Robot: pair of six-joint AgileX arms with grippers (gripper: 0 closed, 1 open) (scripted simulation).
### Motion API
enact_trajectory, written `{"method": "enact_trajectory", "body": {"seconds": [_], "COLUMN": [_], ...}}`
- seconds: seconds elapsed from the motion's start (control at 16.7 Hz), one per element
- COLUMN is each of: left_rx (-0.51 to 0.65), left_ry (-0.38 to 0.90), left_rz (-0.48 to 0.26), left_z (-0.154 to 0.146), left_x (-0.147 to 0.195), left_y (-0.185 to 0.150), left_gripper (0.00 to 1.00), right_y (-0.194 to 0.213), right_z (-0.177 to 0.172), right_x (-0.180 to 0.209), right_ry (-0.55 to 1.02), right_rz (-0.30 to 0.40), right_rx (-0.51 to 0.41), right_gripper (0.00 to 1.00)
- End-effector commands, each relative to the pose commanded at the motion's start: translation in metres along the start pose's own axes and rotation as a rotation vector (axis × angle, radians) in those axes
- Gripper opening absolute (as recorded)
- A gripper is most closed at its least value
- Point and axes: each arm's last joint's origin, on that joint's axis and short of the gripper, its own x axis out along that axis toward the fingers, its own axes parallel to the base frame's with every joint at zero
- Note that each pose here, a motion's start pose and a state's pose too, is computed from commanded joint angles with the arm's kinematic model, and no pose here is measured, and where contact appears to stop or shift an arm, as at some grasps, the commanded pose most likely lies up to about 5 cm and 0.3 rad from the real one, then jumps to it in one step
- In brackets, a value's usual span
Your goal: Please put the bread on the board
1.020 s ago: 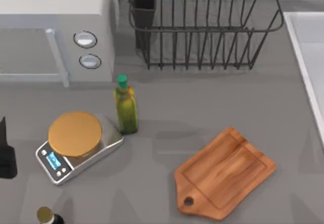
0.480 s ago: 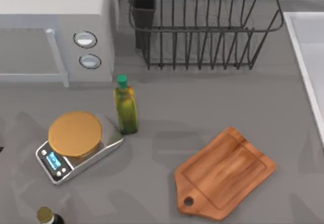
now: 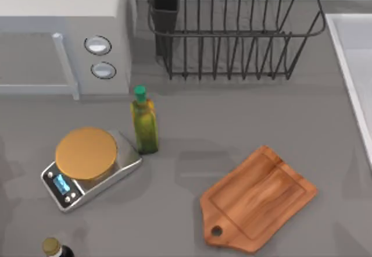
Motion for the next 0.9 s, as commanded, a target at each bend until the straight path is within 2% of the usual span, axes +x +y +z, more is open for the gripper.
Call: {"method": "enact_trajectory", "body": {"seconds": [0.18, 0.48, 0.66, 0.9], "left_rx": [0.001, -0.015, -0.027, -0.029], "left_ry": [-0.167, -0.374, -0.425, -0.429], "left_rz": [-0.037, 0.015, 0.045, 0.047], "left_z": [-0.048, -0.118, -0.138, -0.14], "left_x": [0.0, 0.005, 0.007, 0.007], "left_y": [0.027, 0.045, 0.045, 0.045], "left_gripper": [1.0, 1.0, 1.0, 1.0], "right_y": [0.0, 0.0, 0.0, 0.0], "right_z": [0.0, 0.0, 0.0, 0.0], "right_x": [0.0, 0.0, 0.0, 0.0], "right_ry": [0.0, 0.0, 0.0, 0.0], "right_rz": [0.0, 0.0, 0.0, 0.0], "right_rx": [0.0, 0.0, 0.0, 0.0], "right_gripper": [1.0, 1.0, 1.0, 1.0]}}
